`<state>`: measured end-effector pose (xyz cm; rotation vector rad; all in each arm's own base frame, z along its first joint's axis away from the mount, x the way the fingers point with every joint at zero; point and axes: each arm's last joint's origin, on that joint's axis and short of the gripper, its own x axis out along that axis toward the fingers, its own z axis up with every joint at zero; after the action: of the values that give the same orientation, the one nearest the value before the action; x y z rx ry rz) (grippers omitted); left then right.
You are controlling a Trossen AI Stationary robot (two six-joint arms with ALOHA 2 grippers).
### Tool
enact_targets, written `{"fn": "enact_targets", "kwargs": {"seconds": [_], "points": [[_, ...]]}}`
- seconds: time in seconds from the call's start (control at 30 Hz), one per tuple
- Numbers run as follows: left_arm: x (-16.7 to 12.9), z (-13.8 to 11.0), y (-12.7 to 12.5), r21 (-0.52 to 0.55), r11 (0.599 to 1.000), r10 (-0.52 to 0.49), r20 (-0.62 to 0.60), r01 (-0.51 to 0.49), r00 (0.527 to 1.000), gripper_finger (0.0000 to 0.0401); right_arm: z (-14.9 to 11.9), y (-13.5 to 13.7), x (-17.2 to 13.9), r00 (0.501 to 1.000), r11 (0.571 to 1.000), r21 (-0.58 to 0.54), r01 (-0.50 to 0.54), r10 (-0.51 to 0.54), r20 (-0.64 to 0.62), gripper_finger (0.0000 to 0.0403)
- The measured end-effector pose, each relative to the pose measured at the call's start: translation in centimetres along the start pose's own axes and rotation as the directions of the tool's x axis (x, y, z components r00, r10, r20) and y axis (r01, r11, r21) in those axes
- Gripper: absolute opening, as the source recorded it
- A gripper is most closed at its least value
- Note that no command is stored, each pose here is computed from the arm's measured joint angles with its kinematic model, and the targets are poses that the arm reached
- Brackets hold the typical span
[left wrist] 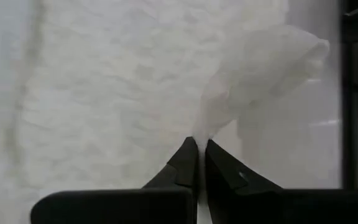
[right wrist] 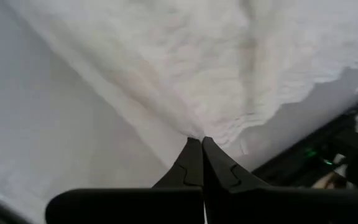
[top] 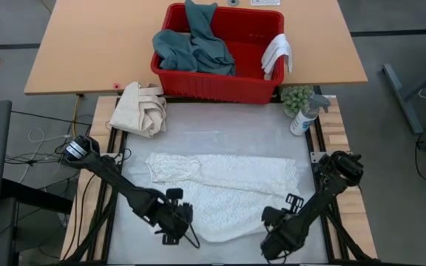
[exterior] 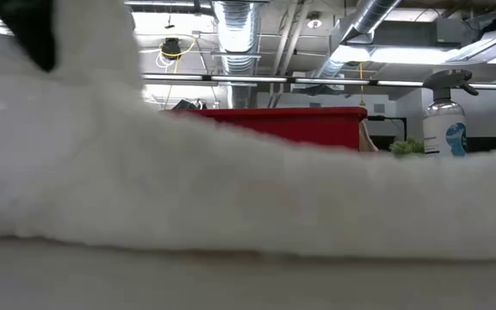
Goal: Fold Laundry from Bin
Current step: Fold the white shirt
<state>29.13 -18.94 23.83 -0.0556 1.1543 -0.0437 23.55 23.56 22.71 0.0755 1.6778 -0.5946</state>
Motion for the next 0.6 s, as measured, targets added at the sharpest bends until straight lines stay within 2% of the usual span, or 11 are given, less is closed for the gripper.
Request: {"fn": "enact_targets", "kwargs": {"seconds": [0.27, 0.6], "points": [[0.0, 0.9, 3.0, 0.070, 0.996, 0.063, -0.053, -0.060, 0.997, 0.0000, 2.0, -1.0, 0.1, 1.000, 1.000, 0.021, 0.009, -0.008, -0.027, 0.0013], [-0.4, 1.6, 5.9, 0.131, 0.987, 0.101, -0.090, -0.088, 0.991, 0.0000, 4.1, -2.0, 0.3, 0.997, 0.991, 0.136, 0.000, 0.010, -0.070, 0.0013]]}}
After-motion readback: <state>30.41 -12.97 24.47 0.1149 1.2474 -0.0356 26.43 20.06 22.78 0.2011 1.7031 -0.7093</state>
